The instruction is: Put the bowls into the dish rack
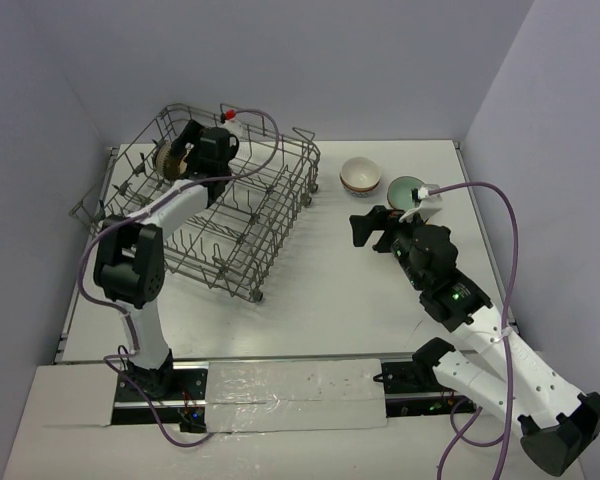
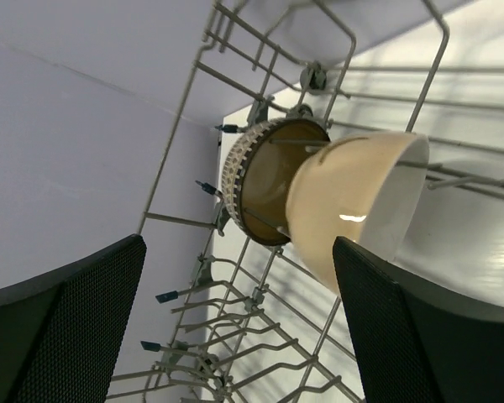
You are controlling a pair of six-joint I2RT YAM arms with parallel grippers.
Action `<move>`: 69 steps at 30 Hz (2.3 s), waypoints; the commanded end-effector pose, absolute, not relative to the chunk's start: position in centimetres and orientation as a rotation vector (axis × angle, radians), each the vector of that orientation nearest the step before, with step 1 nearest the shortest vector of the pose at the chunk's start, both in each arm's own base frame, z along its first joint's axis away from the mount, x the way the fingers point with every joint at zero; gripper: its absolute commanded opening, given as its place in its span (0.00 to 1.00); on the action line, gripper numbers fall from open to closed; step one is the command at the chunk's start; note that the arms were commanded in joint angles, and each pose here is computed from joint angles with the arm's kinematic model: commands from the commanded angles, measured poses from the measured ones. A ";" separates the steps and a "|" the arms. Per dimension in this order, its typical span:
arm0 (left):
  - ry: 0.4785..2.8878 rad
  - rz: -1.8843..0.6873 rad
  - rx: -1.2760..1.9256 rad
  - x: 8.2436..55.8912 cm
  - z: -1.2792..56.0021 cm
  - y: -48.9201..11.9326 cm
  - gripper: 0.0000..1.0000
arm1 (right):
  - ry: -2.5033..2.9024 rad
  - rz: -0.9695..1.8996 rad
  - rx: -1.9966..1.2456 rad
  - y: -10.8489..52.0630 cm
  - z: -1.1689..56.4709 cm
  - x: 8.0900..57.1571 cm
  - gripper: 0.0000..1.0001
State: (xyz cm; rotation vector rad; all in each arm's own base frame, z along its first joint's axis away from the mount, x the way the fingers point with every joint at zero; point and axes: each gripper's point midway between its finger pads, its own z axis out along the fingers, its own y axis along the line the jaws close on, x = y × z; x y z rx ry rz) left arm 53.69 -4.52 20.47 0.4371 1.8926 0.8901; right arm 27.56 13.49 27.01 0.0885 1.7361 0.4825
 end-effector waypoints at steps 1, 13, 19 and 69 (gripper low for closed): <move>1.809 0.680 0.243 52.8 27.6 -4.6 0.98 | 1.679 0.499 0.097 13.2 29.9 27.5 1.00; 1.856 0.182 -0.212 46.6 34.9 -2.3 0.99 | 1.907 0.290 0.389 8.8 27.4 32.3 0.98; 1.823 -0.078 -0.301 40.6 34.4 -3.6 0.99 | 2.013 0.185 0.604 3.3 23.6 35.3 0.96; 1.679 -0.236 -0.119 32.2 32.5 -8.1 0.99 | 2.187 -0.079 0.807 -8.3 10.1 46.9 0.29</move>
